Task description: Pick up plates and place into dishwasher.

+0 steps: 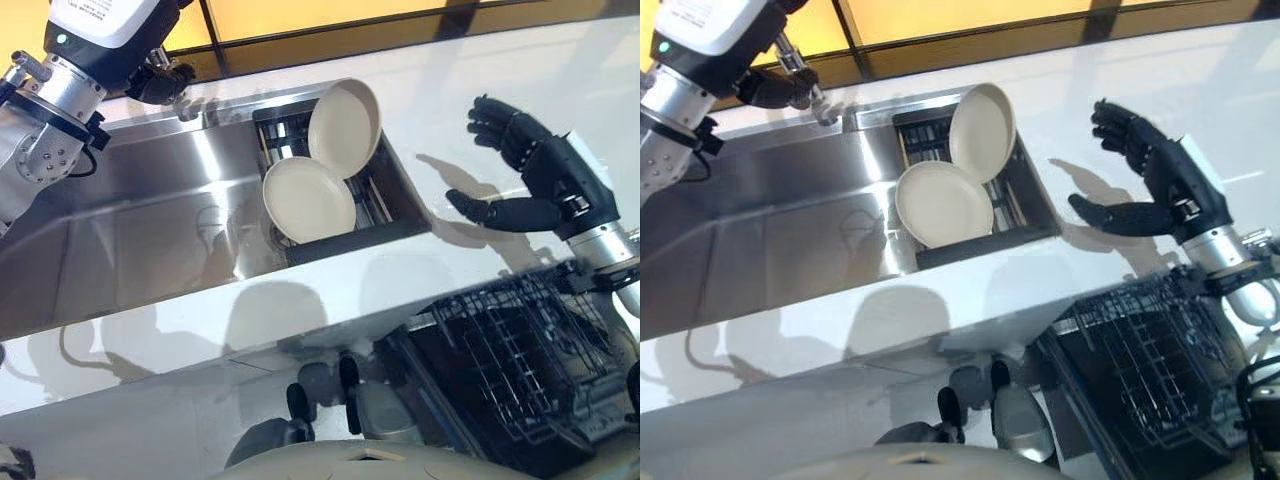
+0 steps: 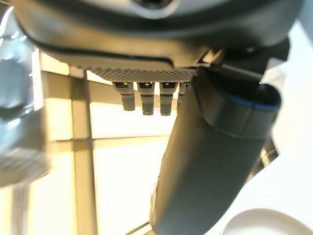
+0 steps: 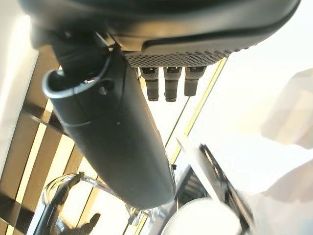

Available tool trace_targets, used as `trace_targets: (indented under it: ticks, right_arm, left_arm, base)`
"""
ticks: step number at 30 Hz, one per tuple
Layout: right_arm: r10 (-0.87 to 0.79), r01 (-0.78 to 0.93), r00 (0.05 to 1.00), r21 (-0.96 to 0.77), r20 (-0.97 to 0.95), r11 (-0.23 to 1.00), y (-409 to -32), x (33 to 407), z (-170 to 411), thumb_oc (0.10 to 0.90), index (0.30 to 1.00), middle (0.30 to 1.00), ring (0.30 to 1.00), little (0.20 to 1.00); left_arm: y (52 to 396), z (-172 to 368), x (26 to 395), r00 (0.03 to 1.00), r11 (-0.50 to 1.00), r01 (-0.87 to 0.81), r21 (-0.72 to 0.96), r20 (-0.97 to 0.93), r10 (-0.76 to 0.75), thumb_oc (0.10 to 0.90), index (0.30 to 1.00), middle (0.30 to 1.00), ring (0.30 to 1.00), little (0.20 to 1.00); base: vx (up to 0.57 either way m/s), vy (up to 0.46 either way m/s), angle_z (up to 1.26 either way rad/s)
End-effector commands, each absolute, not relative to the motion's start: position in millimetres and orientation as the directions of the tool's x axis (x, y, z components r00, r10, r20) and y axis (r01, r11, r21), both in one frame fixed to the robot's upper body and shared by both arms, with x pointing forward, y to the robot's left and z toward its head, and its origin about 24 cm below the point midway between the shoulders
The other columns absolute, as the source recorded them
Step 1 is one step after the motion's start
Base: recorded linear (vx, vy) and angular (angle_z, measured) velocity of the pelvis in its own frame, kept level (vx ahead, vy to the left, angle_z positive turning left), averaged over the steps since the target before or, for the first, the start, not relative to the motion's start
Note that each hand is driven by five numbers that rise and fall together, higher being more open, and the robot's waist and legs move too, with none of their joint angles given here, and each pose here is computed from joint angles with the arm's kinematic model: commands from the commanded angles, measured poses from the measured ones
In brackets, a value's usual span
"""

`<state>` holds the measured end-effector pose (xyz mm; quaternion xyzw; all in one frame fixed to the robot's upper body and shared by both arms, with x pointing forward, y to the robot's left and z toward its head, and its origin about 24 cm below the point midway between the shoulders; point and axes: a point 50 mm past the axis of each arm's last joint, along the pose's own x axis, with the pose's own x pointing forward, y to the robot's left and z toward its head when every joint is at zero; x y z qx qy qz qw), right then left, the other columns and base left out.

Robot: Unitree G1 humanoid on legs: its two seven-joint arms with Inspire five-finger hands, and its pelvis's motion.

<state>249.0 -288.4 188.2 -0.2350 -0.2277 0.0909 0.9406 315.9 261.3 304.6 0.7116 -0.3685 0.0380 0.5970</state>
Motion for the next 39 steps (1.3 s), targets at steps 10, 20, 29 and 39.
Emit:
trace_targets:
  ticks: [10,20,29,39]
  right_arm:
    - [0.395,-0.044,0.727,-0.536,0.562,0.843,-258.3,263.9,247.8,0.800,0.900,0.900,0.900,0.900]
    - [0.352,-0.042,0.782,-0.519,0.515,0.854,-265.1,266.4,234.0,0.800,0.900,0.900,0.900,0.900]
    - [0.372,-0.070,0.802,-0.546,0.467,0.835,-272.4,258.7,226.4,0.800,0.900,0.900,0.900,0.900]
    - [0.399,-0.089,0.802,-0.574,0.443,0.814,-276.0,251.7,226.6,0.800,0.900,0.900,0.900,0.900]
  left_arm:
    - [266.4,310.9,321.4,0.764,0.037,-0.510,0.859,0.473,-0.439,0.800,0.900,0.900,0.900,0.900]
    - [249.4,276.3,332.7,0.846,0.027,-0.235,0.972,0.218,-0.487,0.800,0.900,0.900,0.900,0.900]
    - [255.1,269.7,342.6,0.874,0.027,-0.172,0.985,0.165,-0.457,0.800,0.900,0.900,0.900,0.900]
    - [250.0,262.9,350.5,0.869,0.016,-0.164,0.986,0.153,-0.471,0.800,0.900,0.900,0.900,0.900]
  base:
    - [0.08,0.021,-0.08]
    - [0.06,0.015,0.02]
    - [0.06,0.022,-0.08]
    - [0.05,0.008,-0.11]
